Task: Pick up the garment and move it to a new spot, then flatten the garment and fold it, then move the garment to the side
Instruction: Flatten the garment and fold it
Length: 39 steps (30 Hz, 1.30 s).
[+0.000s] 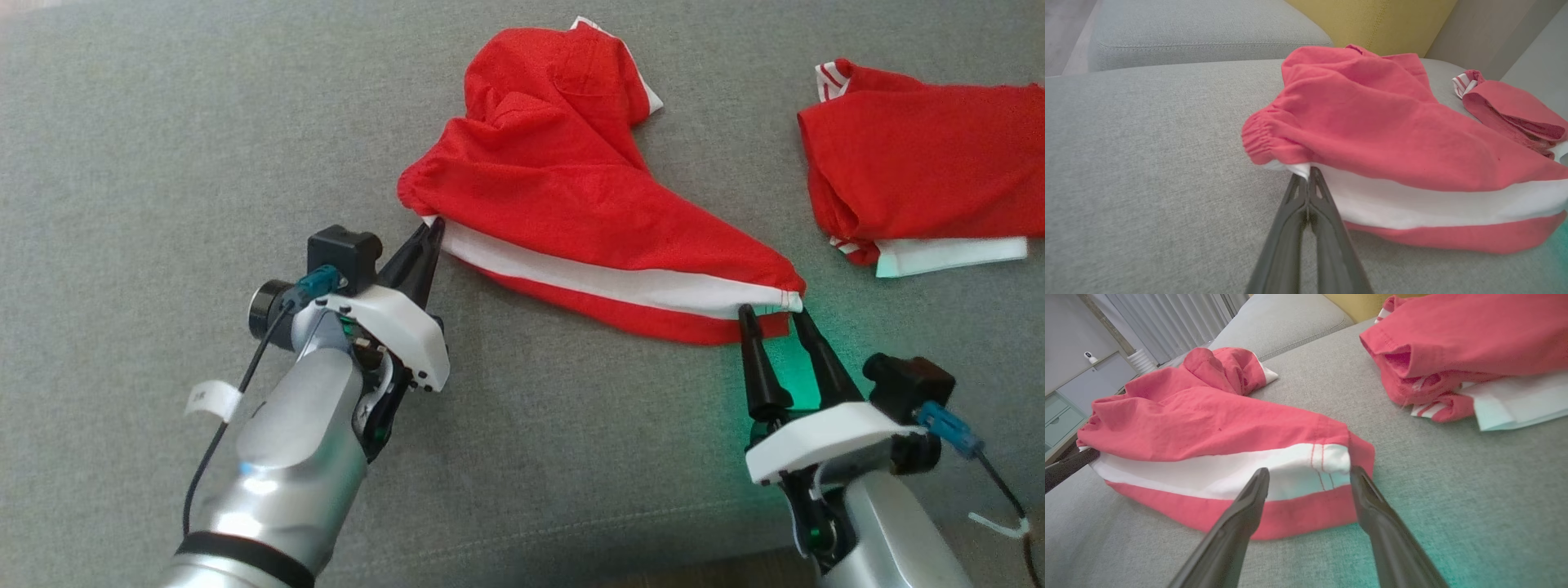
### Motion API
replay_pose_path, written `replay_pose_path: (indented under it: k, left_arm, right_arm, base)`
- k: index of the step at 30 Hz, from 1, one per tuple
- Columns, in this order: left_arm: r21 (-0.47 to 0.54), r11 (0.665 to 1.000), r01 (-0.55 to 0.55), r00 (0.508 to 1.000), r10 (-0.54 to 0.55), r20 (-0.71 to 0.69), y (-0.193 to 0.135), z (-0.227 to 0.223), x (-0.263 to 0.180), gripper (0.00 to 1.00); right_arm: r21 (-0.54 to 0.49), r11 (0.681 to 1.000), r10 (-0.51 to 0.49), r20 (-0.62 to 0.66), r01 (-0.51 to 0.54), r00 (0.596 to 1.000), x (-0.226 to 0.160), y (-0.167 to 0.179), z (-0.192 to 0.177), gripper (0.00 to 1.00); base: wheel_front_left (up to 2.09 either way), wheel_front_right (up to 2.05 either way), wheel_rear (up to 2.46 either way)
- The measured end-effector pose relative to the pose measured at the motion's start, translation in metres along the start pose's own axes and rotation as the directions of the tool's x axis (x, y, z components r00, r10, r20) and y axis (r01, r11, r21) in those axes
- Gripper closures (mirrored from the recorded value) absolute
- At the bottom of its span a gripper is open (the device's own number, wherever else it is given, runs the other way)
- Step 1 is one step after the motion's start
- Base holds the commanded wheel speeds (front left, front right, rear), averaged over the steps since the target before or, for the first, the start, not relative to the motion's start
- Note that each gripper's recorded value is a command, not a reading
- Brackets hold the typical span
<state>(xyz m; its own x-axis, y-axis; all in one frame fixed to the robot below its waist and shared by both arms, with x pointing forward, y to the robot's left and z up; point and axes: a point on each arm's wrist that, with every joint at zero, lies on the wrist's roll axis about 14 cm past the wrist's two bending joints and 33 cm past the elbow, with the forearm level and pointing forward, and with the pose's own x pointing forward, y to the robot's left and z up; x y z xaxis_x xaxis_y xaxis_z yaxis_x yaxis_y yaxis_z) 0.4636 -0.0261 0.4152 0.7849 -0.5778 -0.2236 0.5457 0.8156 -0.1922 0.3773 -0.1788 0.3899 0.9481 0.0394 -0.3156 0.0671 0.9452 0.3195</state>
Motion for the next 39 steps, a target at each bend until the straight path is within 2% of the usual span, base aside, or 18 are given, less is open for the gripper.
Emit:
replay_pose_path:
  k: [14, 28, 29, 30, 31, 32, 33, 34, 39]
  left_arm:
    - [0.003, 1.0, -0.003, 1.0, 0.003, 0.008, 0.0, 0.004, -0.001, 1.0]
    - [0.005, 1.0, -0.007, 1.0, 0.007, 0.01, 0.001, 0.005, -0.002, 1.0]
    - [0.005, 1.0, -0.007, 1.0, 0.007, 0.011, 0.001, 0.005, -0.002, 1.0]
    - [0.006, 1.0, -0.007, 1.0, 0.007, 0.011, 0.001, 0.005, -0.002, 1.0]
    - [0.006, 1.0, -0.007, 1.0, 0.006, 0.012, 0.001, 0.006, -0.002, 1.0]
    - [0.007, 1.0, -0.006, 1.0, 0.006, 0.012, 0.001, 0.006, -0.002, 1.0]
    - [0.007, 1.0, -0.005, 1.0, 0.005, 0.012, 0.0, 0.006, -0.002, 1.0]
    - [0.007, 1.0, -0.005, 1.0, 0.004, 0.013, 0.0, 0.006, -0.002, 1.0]
    - [0.009, 1.0, -0.002, 1.0, 0.002, 0.017, -0.001, 0.008, -0.002, 1.0]
  right_arm:
    - [-0.037, 0.998, 0.049, 0.032, -0.048, 0.998, 0.005, 0.014, 0.011, 0.0]
    - [-0.045, 0.999, 0.027, 0.054, -0.024, 0.998, 0.005, 0.007, 0.017, 0.0]
    - [-0.045, 0.999, 0.027, 0.053, -0.024, 0.998, 0.005, 0.007, 0.016, 0.09]
    - [-0.045, 0.999, 0.027, 0.052, -0.025, 0.998, 0.005, 0.007, 0.016, 0.54]
    - [-0.046, 0.999, 0.028, 0.052, -0.025, 0.998, 0.005, 0.007, 0.016, 0.66]
    - [-0.046, 0.999, 0.028, 0.052, -0.026, 0.998, 0.004, 0.007, 0.016, 0.95]
    - [-0.046, 0.999, 0.029, 0.052, -0.027, 0.998, 0.004, 0.007, 0.016, 0.95]
    - [-0.047, 0.999, 0.031, 0.051, -0.028, 0.998, 0.004, 0.008, 0.016, 1.0]
    - [-0.049, 0.998, 0.037, 0.053, -0.035, 0.998, 0.003, 0.01, 0.016, 1.0]
  base:
    - [0.0, 0.0, 0.0]
    - [0.0, 0.0, 0.0]
    - [0.0, 0.0, 0.0]
    - [0.0, 0.0, 0.0]
    - [0.0, 0.0, 0.0]
    - [0.0, 0.0, 0.0]
    - [0.0, 0.0, 0.0]
    - [0.0, 0.0, 0.0]
    - [0.0, 0.0, 0.0]
